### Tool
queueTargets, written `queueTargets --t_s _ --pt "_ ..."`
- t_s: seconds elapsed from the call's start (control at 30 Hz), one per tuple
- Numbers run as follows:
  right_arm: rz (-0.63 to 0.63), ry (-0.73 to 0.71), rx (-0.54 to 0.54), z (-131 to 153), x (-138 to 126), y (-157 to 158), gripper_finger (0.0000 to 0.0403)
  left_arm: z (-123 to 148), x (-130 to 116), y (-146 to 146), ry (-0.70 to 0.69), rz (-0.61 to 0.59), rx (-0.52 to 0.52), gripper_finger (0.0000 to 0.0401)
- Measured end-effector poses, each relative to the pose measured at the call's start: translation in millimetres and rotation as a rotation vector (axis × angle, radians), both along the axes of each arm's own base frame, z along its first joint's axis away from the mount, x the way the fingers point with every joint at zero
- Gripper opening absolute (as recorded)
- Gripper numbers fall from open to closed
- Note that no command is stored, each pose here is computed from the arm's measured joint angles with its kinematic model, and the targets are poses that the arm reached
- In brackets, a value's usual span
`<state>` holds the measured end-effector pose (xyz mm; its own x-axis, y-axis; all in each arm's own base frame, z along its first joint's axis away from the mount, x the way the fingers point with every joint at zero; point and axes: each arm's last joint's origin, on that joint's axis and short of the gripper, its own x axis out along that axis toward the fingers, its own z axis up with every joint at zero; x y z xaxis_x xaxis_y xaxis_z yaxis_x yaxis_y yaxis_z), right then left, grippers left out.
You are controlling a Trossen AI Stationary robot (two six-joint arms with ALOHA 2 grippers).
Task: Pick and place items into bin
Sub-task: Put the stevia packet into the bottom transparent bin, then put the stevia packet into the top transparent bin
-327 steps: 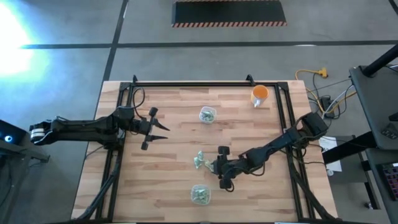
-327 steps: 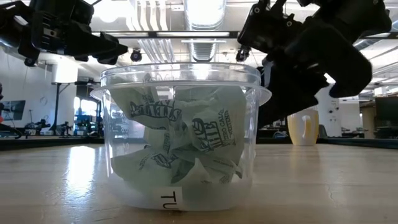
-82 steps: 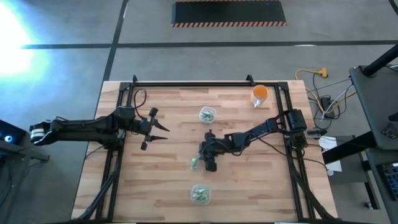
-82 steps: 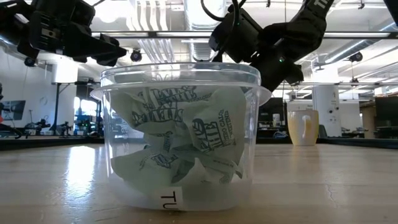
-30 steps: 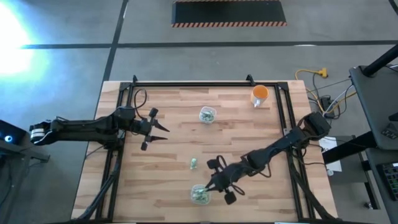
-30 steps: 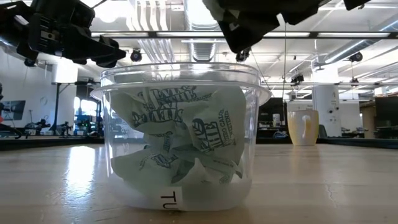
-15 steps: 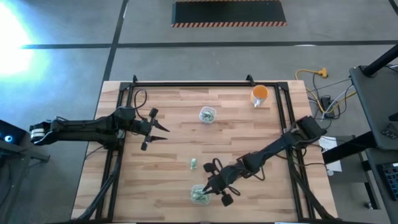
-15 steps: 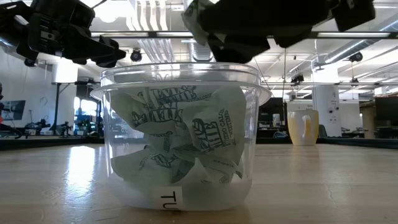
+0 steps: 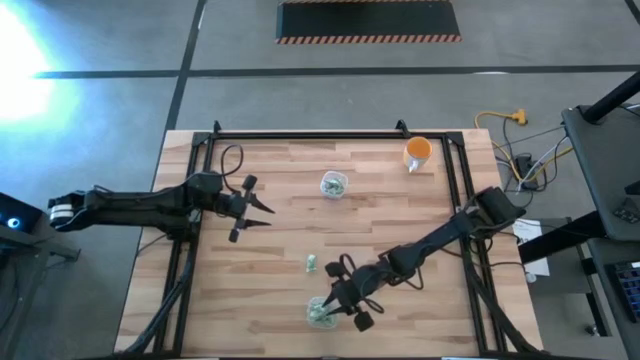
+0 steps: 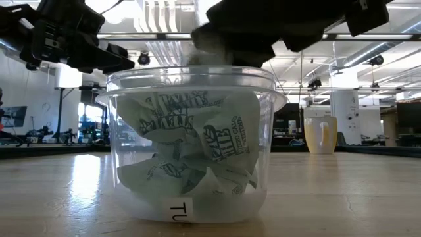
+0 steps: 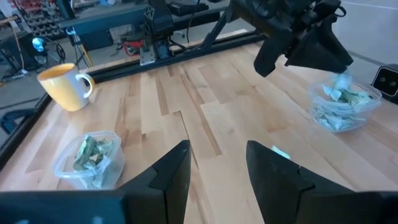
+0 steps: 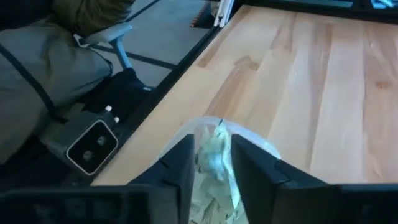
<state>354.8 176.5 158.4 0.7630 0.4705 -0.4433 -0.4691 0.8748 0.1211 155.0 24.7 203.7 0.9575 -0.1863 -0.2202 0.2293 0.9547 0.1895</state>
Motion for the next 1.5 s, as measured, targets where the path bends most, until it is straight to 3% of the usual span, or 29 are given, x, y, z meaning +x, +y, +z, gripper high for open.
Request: queueTargets --t_s 0.3,0.47,0.57,0.7,0.77,1.13,1.33,1.5 --pt "0.076 -0.002 0.026 2.1 -0.7 2.3 0.0159 -3.3 5.5 1.4 0.017 0.001 -0.004 0.0140" --pt "0.088 -0.030 0.015 16.3 3.1 4.2 0.0166 -7.9 8.4 1.9 0.048 -0.003 -0.012 0.0140" --pt "0.079 0.036 -0.017 19.2 2.3 3.7 0.0161 -12.6 11.1 0.4 0.075 -0.082 -0.041 0.0140" --pt "-0.037 0.151 -0.090 26.3 0.2 -0.8 0.0152 -20.8 16.9 -5.1 0.100 -0.277 -0.079 0.0140" --pt "-0.097 0.194 -0.139 25.8 -1.0 -3.6 0.0148 -24.4 22.1 -7.1 0.101 -0.309 -0.083 0.0140" --pt "-0.147 0.238 -0.179 30.9 -10.5 -8.8 0.0130 -36.8 51.8 -16.2 0.079 -0.381 -0.070 0.0140" --pt "-0.289 0.323 -0.261 28.0 -19.2 -17.1 0.0120 -48.1 59.5 -18.1 0.104 -0.393 -0.076 0.0140" --pt "-0.394 0.372 -0.313 27.5 -26.8 -22.8 0.0113 -59.2 70.4 -30.6 0.069 -0.388 0.011 0.0140"
